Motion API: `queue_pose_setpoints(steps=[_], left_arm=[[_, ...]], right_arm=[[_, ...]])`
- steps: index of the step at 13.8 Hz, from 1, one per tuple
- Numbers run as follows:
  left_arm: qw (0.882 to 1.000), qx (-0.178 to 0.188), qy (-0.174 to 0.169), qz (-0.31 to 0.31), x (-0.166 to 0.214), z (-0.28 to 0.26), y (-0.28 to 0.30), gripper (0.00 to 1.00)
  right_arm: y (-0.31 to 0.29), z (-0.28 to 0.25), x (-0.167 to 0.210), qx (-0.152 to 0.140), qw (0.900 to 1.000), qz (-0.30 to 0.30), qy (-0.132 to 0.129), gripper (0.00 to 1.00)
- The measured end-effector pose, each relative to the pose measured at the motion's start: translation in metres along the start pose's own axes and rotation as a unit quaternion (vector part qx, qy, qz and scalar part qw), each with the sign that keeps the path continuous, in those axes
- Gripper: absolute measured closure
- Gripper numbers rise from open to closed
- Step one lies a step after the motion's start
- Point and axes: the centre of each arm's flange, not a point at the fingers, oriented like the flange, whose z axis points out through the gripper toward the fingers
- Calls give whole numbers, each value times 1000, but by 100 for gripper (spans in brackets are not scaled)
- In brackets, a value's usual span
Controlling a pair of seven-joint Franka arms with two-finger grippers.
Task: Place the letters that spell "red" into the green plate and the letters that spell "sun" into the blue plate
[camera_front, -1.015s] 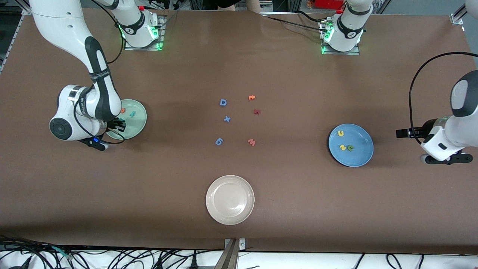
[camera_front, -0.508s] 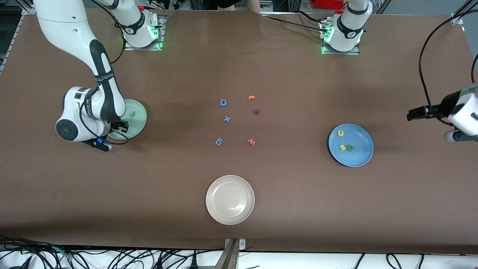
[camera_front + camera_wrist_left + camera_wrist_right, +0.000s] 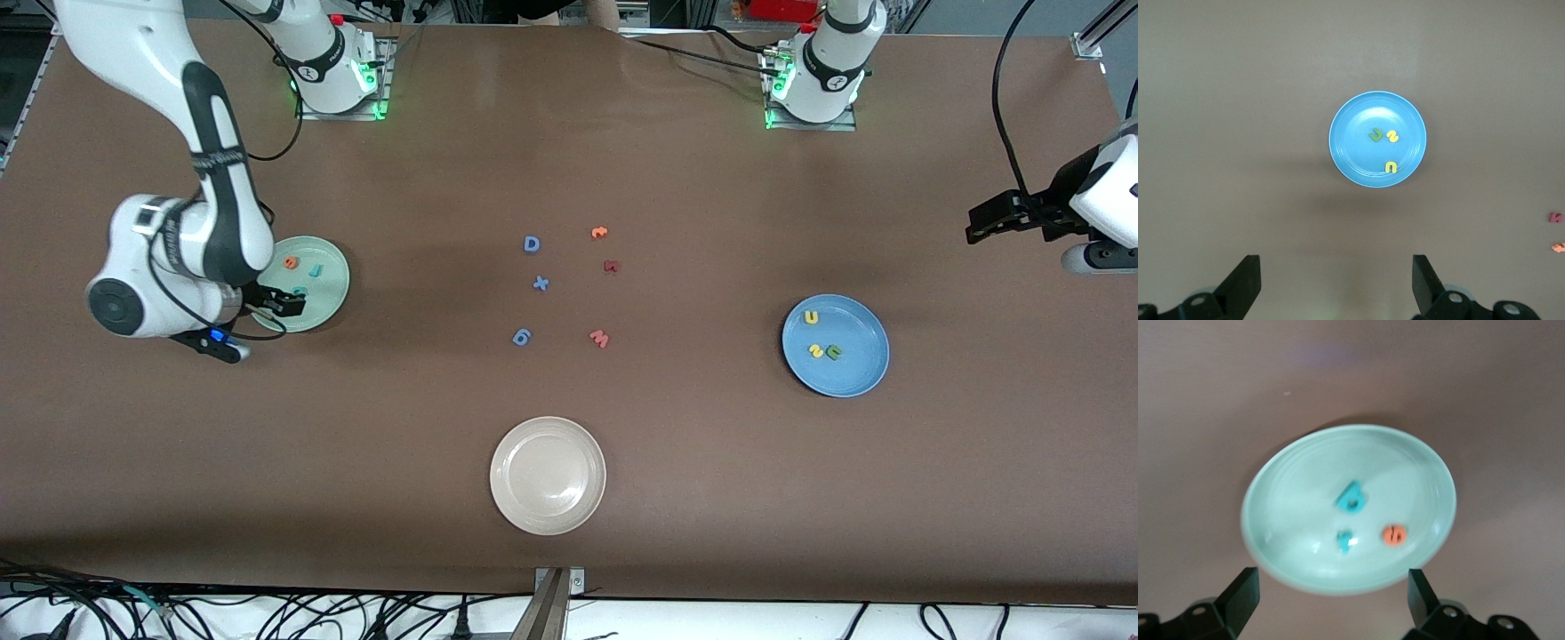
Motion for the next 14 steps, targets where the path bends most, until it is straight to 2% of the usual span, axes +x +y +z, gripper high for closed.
queue_pose_setpoints(steps=[3, 5, 7, 10, 14], left_arm=[[1000, 0, -1, -1, 0, 2, -1, 0], [1000, 0, -1, -1, 0, 2, -1, 0], [1000, 0, -1, 0, 0, 2, -1, 0], [1000, 0, -1, 0, 0, 2, -1, 0], [1000, 0, 0, 1, 0, 1, 0, 0]], right_arm=[[4, -93, -20, 11, 1000, -9, -1, 1], [8, -148, -33, 17, 1000, -14, 16, 1], [11, -196, -46, 23, 999, -20, 44, 1], [9, -229, -59, 28, 997, -27, 70, 1], [7, -231, -59, 23, 993, -93, 75, 0]])
